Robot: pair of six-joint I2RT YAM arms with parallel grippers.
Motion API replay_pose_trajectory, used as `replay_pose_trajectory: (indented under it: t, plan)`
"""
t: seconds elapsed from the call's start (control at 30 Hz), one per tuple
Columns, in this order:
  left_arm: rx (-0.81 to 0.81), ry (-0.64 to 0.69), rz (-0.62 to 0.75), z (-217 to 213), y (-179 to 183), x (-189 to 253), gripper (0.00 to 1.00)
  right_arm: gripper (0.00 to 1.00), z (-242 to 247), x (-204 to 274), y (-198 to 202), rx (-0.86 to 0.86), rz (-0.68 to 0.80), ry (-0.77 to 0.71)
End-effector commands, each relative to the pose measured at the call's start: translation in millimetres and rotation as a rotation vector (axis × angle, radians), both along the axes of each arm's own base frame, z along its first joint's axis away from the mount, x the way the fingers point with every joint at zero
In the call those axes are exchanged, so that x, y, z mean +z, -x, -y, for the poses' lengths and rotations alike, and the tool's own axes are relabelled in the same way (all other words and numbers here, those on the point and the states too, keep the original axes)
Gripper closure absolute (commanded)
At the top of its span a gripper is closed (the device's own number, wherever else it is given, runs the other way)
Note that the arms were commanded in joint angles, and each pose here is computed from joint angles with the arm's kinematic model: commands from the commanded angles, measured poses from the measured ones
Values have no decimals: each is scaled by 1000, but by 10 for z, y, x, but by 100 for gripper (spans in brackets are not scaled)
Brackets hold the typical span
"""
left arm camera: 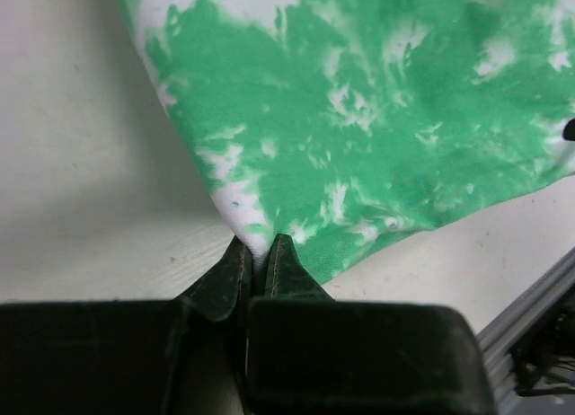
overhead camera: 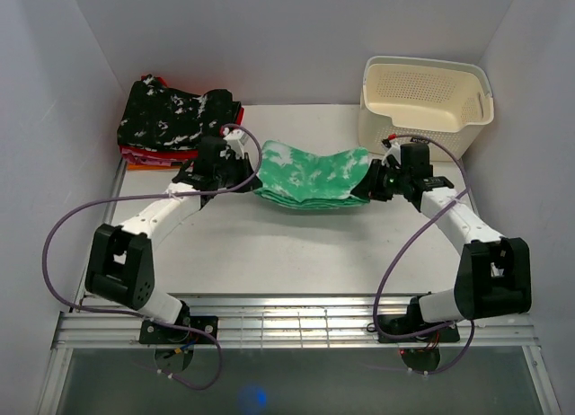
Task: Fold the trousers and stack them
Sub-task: Neatly place the folded trousers to the corner
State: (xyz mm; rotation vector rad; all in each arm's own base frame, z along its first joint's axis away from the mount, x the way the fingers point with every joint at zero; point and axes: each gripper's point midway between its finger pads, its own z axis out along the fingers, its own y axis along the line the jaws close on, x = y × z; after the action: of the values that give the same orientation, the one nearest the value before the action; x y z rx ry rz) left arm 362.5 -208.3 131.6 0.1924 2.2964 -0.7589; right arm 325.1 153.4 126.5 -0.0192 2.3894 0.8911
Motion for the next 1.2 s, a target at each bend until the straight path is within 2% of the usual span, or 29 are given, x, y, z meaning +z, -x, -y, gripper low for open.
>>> replay_pose_trajectory:
  t: [0.0,0.17,0.27,0.33,0.37,0.43,0.47,0.5,0.53,0.57,0.6,0.73,0.77,0.87,1.07,1.17]
  plan:
    - [-5,-119,352,-220,-230,944,100,92,-38,761,-390,-16,272,45]
    - [13,-112,656,-302,-258,1928,100,92,-378,1506,-600,36,487,21]
    - [90,-127,777,-467,-323,2384,100,92,-624,2024,-718,62,639,0]
    - [149,-154,838,-631,-386,2563,100,92,-769,2187,-848,74,705,3]
    - [169,-173,889,-705,-421,2687,100,92,-885,2446,-872,82,762,-19]
    - [240,-220,943,-952,-517,2826,100,92,-1055,2438,-1040,92,767,-24]
    - [278,-226,983,-1049,-577,2924,100,92,-1176,2723,-1077,94,839,-56]
    - [308,-232,999,-1147,-615,2987,100,92,-1288,2622,-1215,99,827,-52]
    - [356,-244,1002,-1363,-687,3015,100,92,-1378,2640,-1276,104,837,-58]
    - [387,-242,1024,-1484,-729,3088,100,92,-1501,2896,-1290,109,897,-87]
    - [405,-243,1022,-1577,-795,3072,100,92,-1639,2762,-1430,117,884,-83]
    - [525,-278,1037,-2267,-966,3126,100,92,-2105,2933,-1635,131,969,-115]
    - [537,-246,1052,-2324,-981,3171,100,92,-2243,2977,-1622,143,990,-126]
    - [583,-264,1063,-2660,-1071,3113,100,92,-2551,3020,-1728,137,1037,-158]
    - [658,-241,1052,-3293,-1179,2893,100,92,-3062,2843,-1822,121,1136,-202]
    - [687,-249,1039,-3526,-1240,2767,100,92,-3282,2577,-1908,112,1157,-193]
